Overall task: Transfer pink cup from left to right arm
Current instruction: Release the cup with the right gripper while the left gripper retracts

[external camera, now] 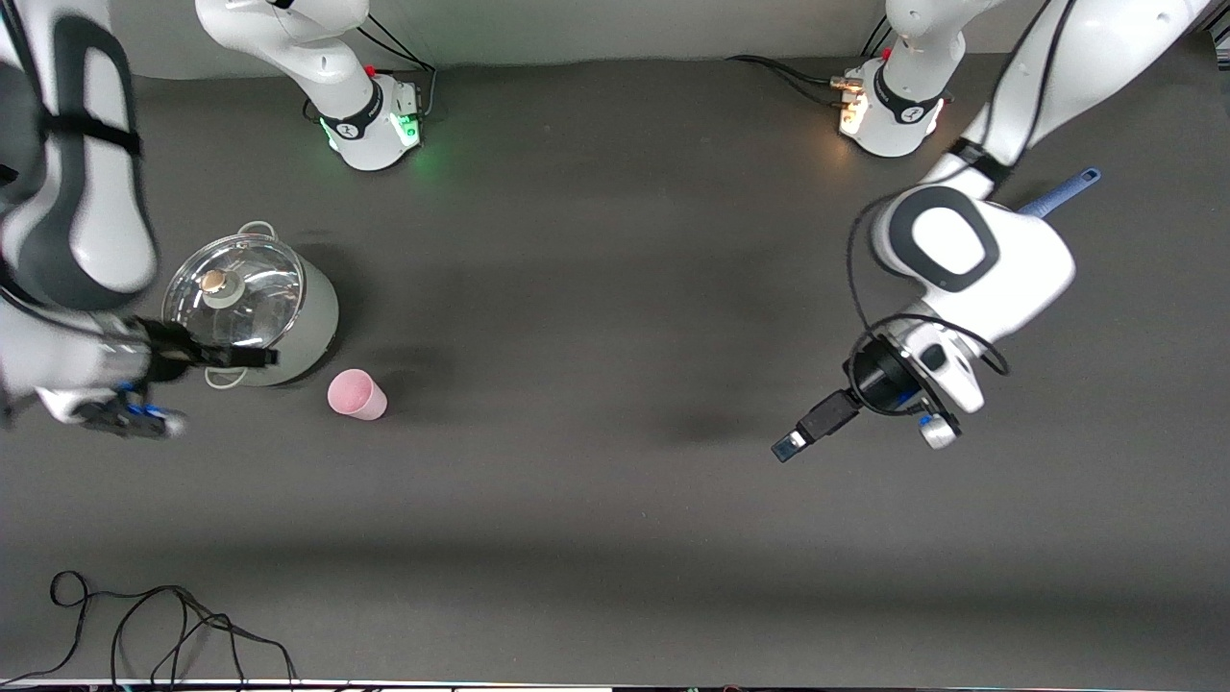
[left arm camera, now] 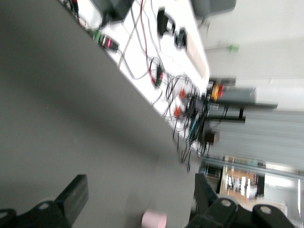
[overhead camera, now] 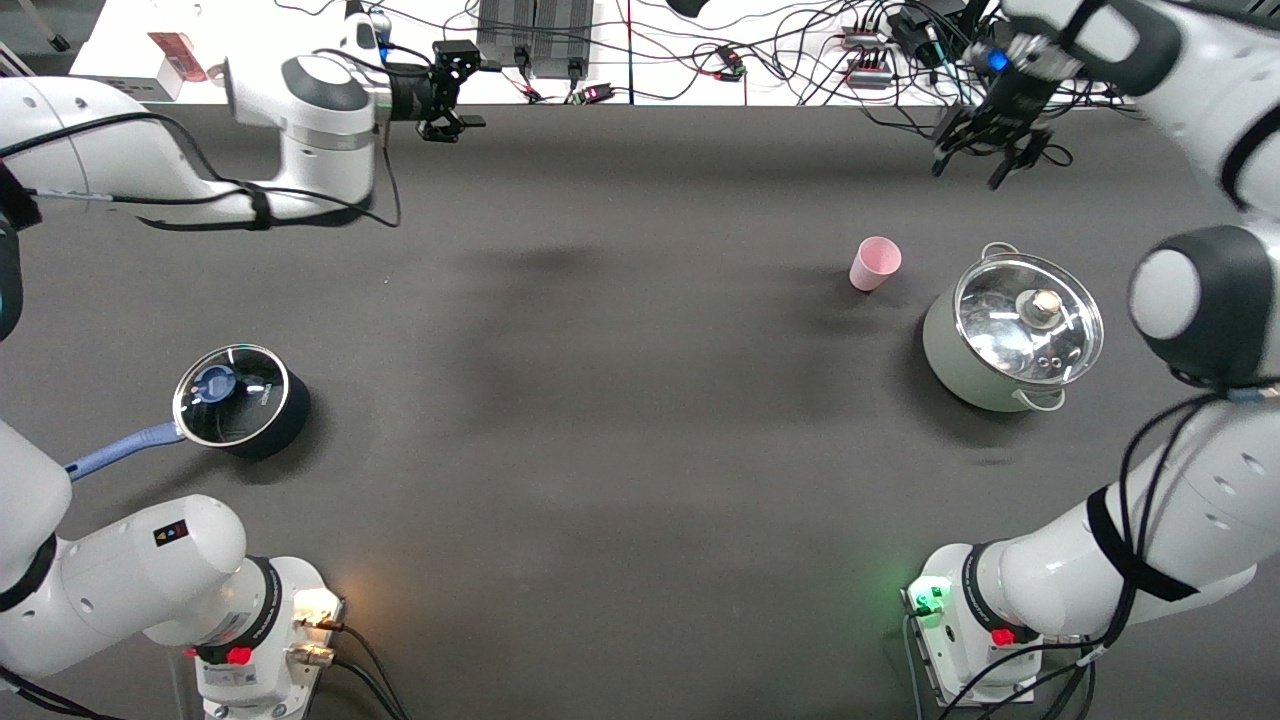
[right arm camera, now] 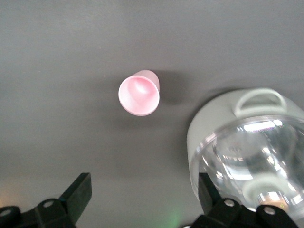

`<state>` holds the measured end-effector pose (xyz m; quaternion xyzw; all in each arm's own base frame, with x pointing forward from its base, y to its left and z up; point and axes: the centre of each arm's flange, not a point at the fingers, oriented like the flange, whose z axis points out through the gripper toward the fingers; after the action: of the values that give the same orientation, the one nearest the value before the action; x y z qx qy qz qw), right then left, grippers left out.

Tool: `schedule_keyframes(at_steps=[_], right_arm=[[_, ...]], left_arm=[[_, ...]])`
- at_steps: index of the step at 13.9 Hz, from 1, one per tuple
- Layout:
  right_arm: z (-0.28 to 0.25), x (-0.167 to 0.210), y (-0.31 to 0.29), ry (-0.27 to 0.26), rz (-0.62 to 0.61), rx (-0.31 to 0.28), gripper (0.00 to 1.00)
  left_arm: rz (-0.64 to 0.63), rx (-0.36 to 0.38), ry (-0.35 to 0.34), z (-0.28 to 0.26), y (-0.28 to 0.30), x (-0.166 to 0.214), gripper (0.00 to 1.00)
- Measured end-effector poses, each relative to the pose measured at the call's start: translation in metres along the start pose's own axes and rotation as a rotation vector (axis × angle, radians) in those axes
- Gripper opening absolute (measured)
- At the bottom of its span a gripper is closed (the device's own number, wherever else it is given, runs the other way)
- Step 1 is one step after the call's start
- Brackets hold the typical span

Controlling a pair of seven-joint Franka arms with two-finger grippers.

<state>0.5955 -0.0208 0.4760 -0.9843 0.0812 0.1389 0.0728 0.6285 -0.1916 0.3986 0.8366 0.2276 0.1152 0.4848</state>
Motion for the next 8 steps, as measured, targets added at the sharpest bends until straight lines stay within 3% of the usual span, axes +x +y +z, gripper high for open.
schedule_keyframes(at_steps=[2, 4, 6, 8], right_arm=[[-0.043, -0.041, -0.029, 0.056, 0.011, -0.049, 1.00], [-0.068, -0.078, -0.074, 0.122, 0.000, -0.100, 1.00], [-0.077, -0.096, -0.092, 0.153, -0.013, -0.106, 1.00], [-0.086, -0.096, -0.084, 0.220, -0.008, -0.078, 1.00]], left_arm=[[0.062, 0.110, -0.128, -0.026, 0.000, 0.011, 1.00], [0.155, 0.280, -0.235, -0.065, -0.009, 0.021, 1.00], [0.226, 0.477, -0.293, -0.115, -0.023, 0.032, 1.00], [0.289, 0.667, -0.310, -0.162, -0.027, 0.040, 1.00]])
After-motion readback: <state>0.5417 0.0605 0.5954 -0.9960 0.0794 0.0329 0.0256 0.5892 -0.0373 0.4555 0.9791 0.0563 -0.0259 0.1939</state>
